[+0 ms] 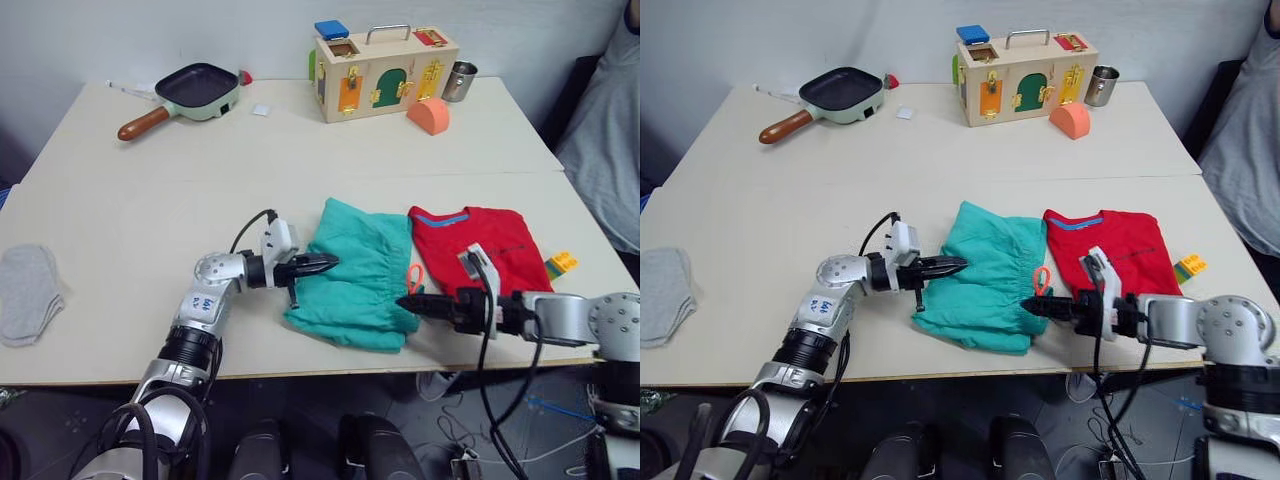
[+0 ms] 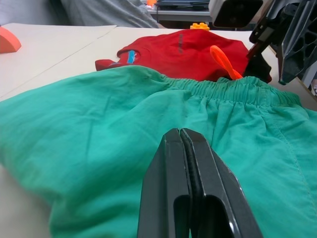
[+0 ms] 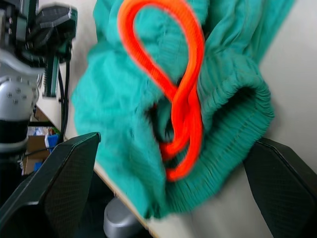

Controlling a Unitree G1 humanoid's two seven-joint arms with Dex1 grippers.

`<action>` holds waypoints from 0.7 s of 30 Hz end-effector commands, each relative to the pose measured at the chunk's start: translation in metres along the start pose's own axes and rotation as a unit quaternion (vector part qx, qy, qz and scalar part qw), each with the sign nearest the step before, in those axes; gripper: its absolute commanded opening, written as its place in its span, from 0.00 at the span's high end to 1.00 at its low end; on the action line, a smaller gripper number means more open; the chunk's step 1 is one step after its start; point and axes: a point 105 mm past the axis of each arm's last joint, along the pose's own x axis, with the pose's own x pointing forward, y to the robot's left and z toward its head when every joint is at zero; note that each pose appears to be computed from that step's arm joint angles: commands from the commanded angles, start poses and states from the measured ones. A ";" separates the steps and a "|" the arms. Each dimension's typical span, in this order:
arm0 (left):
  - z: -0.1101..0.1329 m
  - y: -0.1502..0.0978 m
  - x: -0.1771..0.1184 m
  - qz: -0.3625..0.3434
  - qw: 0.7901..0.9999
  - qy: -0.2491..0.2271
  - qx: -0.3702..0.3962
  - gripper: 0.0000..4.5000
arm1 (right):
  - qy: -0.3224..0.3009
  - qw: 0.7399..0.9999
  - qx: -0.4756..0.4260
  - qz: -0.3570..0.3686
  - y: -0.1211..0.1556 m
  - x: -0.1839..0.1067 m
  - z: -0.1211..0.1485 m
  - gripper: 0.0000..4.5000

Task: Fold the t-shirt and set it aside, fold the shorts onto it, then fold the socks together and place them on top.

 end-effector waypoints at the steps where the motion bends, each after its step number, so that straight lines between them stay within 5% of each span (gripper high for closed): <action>1: -0.002 0.010 0.001 0.021 0.999 0.023 0.019 1.00 | 0.013 1.000 0.011 -0.023 -0.009 0.012 -0.001 0.01; 6: -0.027 0.020 -0.008 0.054 0.994 0.094 0.007 1.00 | 0.021 0.999 0.020 -0.021 -0.011 0.027 0.002 0.01; 16: -0.040 0.017 -0.028 0.062 0.992 0.109 -0.025 1.00 | 0.026 0.999 -0.008 -0.027 -0.009 0.007 0.019 0.01; 21: -0.041 0.013 -0.029 0.058 0.992 0.108 -0.027 1.00 | 0.036 0.999 0.005 -0.024 -0.016 0.029 0.015 0.01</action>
